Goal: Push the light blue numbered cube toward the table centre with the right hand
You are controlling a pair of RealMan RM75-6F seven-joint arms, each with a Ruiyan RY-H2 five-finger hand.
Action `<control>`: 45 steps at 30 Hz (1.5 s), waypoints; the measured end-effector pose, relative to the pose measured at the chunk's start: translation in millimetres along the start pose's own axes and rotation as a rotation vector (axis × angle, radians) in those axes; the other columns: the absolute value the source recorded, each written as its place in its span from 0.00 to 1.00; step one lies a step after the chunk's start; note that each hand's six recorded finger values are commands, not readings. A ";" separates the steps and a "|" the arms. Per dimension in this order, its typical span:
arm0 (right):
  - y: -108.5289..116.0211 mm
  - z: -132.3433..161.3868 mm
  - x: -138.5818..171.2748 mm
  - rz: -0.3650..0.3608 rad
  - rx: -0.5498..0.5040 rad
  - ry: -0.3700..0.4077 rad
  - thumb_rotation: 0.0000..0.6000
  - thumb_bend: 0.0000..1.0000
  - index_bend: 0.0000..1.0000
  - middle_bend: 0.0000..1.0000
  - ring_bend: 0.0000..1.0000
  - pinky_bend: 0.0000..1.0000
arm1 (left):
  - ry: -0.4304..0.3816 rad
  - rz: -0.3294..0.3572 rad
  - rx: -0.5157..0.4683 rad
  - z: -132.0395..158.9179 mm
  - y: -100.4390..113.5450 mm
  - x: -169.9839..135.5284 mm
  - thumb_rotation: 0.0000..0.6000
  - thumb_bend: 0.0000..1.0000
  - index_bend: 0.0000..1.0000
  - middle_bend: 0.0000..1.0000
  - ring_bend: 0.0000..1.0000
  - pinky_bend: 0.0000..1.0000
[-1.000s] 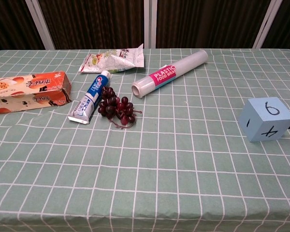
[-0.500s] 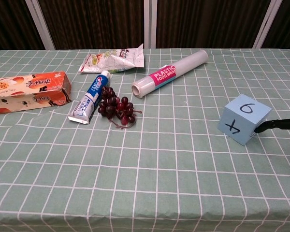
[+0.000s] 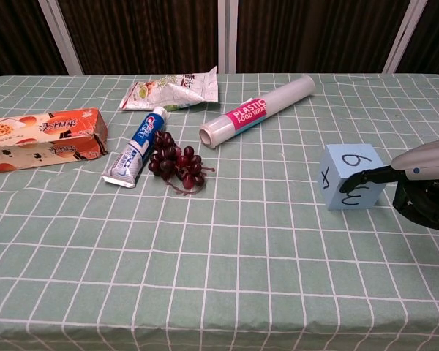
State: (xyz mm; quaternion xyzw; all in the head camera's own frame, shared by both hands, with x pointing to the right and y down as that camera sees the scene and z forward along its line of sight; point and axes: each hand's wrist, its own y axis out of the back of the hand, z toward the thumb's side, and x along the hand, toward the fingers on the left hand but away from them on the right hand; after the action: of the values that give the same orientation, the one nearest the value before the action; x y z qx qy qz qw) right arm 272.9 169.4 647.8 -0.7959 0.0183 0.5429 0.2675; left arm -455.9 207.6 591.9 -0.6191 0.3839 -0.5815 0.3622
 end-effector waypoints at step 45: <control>91.7 15.5 -44.1 0.227 0.202 -0.150 1.00 1.00 0.03 0.93 0.83 0.76 | 0.017 -0.004 -0.037 -11.9 3.1 -1.9 1.00 0.04 0.09 0.00 0.00 0.01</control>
State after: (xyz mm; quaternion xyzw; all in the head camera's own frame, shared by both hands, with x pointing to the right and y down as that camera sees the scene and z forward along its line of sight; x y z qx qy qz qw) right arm 212.2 86.2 645.0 -0.7151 0.1424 0.6229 0.2836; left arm -468.0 208.0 589.0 -0.6213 0.3963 -0.5805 0.3462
